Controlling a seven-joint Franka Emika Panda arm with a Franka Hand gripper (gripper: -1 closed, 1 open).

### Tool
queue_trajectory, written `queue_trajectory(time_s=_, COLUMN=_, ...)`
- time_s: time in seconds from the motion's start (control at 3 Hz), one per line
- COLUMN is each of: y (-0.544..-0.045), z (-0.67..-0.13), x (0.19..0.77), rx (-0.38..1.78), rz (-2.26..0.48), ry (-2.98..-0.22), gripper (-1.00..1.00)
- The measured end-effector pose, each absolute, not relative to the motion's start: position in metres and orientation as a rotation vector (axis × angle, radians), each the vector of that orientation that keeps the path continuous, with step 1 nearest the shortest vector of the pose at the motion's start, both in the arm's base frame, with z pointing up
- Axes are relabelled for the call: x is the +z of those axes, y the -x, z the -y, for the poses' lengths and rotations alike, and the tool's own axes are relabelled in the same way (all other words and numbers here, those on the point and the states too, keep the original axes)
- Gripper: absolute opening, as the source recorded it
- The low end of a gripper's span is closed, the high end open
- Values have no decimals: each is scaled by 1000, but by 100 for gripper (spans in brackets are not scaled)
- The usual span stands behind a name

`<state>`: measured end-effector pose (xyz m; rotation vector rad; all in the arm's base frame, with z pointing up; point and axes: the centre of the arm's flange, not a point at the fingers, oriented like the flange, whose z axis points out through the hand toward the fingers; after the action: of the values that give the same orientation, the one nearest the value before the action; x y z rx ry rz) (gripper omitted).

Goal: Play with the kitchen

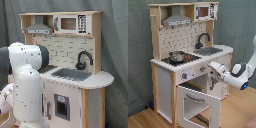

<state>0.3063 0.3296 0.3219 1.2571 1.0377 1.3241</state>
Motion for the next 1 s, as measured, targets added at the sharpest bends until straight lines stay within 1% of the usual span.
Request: queue_trajectory(time_s=1.0, y=-315, z=-339, x=331, rx=1602, rz=-917, ry=-1409, gripper=100)
